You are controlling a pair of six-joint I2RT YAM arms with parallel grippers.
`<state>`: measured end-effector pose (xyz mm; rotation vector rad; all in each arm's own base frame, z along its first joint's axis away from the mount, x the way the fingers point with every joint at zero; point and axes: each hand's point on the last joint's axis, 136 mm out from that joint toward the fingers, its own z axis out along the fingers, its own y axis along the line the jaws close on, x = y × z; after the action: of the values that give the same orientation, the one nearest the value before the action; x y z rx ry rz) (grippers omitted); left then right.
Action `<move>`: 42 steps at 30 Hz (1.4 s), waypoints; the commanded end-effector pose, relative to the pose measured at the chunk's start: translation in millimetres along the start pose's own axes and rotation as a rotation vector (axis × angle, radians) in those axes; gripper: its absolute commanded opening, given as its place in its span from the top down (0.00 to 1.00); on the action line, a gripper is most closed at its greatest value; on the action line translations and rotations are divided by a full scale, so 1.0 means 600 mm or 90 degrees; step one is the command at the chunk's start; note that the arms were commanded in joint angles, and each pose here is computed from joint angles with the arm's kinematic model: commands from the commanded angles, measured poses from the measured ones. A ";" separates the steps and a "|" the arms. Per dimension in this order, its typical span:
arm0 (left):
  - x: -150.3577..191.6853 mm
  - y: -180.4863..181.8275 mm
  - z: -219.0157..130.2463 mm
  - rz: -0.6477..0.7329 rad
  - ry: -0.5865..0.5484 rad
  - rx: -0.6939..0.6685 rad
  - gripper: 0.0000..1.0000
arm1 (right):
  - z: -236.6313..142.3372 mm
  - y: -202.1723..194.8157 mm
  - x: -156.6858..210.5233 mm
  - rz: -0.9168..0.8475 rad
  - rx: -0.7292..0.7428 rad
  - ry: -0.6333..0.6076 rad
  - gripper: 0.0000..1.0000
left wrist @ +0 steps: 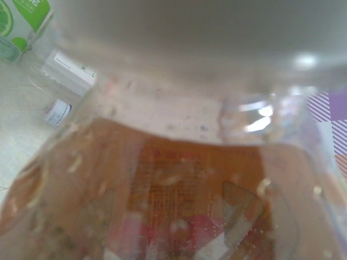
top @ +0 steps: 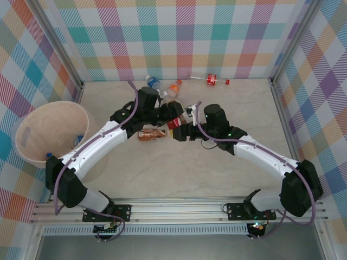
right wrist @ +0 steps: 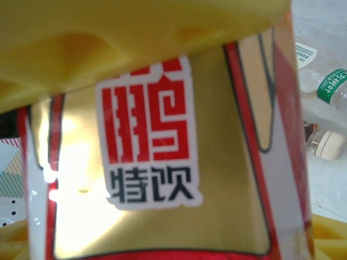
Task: Put the plastic bottles in the bin
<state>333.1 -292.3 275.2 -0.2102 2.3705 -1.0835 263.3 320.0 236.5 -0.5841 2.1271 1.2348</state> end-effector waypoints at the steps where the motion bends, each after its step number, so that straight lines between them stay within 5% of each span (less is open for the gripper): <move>1: -0.007 -0.014 -0.030 0.004 -0.006 0.028 0.37 | -0.023 0.046 -0.026 -0.071 -0.036 -0.026 0.24; 11: -0.041 0.022 -0.089 0.004 -0.077 -0.017 0.38 | -0.063 0.059 -0.016 -0.169 -0.015 -0.027 0.00; 25: -0.076 0.053 -0.192 -0.020 -0.165 -0.029 0.39 | -0.121 -0.045 -0.069 -0.162 0.253 -0.185 0.00; 33: -0.115 0.021 -0.298 0.014 -0.252 -0.013 0.40 | -0.121 -0.074 -0.059 -0.131 0.294 -0.187 0.00; 42: -0.151 0.010 -0.441 0.116 -0.391 -0.129 0.40 | -0.125 -0.090 -0.060 -0.111 0.323 -0.197 0.00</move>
<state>286.4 -111.4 436.6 -0.3481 1.9307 -0.7455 298.8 232.7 256.5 -0.3593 1.9754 0.6138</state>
